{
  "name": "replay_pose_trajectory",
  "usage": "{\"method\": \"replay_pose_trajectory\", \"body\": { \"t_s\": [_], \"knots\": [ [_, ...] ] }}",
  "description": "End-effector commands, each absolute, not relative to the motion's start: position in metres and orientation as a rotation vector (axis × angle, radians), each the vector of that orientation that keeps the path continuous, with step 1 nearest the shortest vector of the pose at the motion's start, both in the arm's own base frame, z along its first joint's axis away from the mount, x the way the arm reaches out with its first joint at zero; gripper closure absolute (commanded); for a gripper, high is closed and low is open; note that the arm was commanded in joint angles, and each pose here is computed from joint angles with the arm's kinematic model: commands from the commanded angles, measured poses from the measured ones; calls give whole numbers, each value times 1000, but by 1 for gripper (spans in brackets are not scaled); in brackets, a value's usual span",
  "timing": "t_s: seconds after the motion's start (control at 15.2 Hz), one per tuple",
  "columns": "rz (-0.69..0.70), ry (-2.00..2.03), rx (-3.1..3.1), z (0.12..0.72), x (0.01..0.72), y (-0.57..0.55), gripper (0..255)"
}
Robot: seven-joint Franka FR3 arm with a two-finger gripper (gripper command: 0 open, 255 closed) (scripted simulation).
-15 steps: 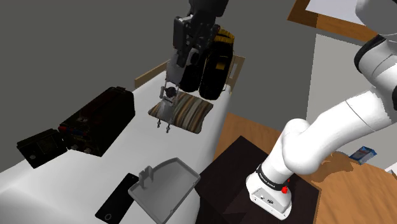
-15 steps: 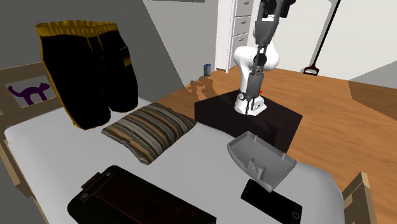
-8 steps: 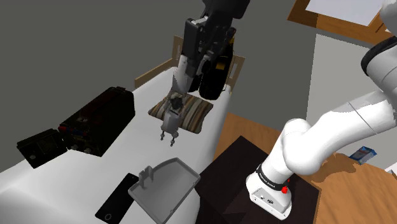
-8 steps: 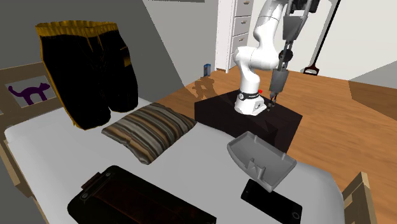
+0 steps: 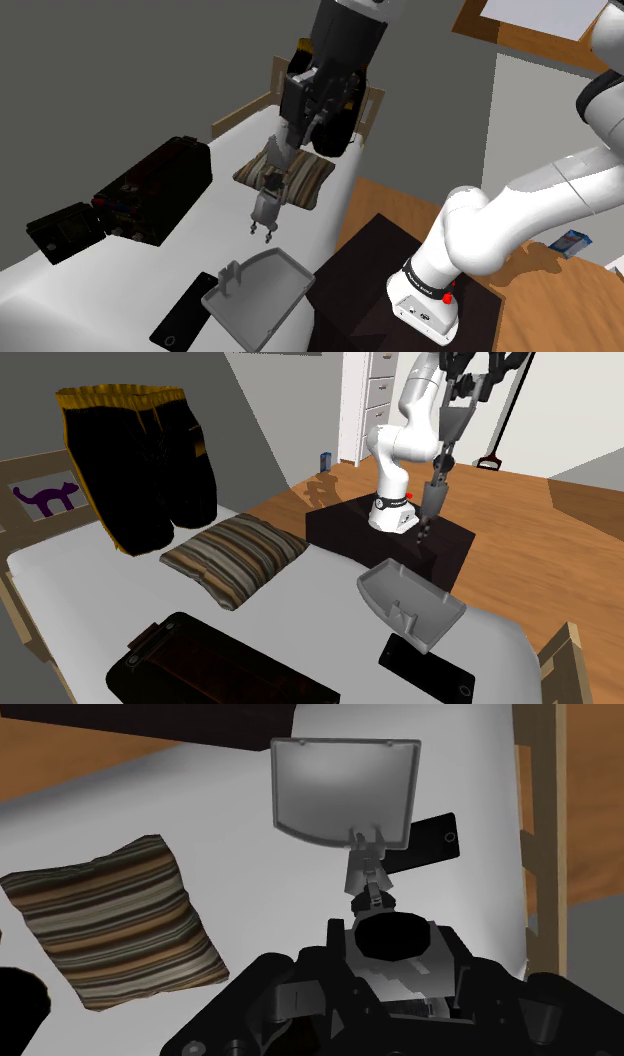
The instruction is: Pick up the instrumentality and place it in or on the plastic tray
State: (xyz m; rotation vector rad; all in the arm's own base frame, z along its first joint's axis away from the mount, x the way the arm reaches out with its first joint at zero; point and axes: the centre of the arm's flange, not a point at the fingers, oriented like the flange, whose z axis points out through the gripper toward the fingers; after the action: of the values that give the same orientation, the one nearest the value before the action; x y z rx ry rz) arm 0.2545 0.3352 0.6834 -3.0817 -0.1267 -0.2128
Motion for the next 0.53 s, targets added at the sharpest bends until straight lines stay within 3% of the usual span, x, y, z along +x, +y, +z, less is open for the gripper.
{"method": "replay_pose_trajectory", "body": {
  "t_s": [0.0, 0.46],
  "knots": [
    [-214, -127, -3081, 673, 254, 335, 255],
    [-214, -127, -3081, 636, 254, 335, 255]
  ]
}}
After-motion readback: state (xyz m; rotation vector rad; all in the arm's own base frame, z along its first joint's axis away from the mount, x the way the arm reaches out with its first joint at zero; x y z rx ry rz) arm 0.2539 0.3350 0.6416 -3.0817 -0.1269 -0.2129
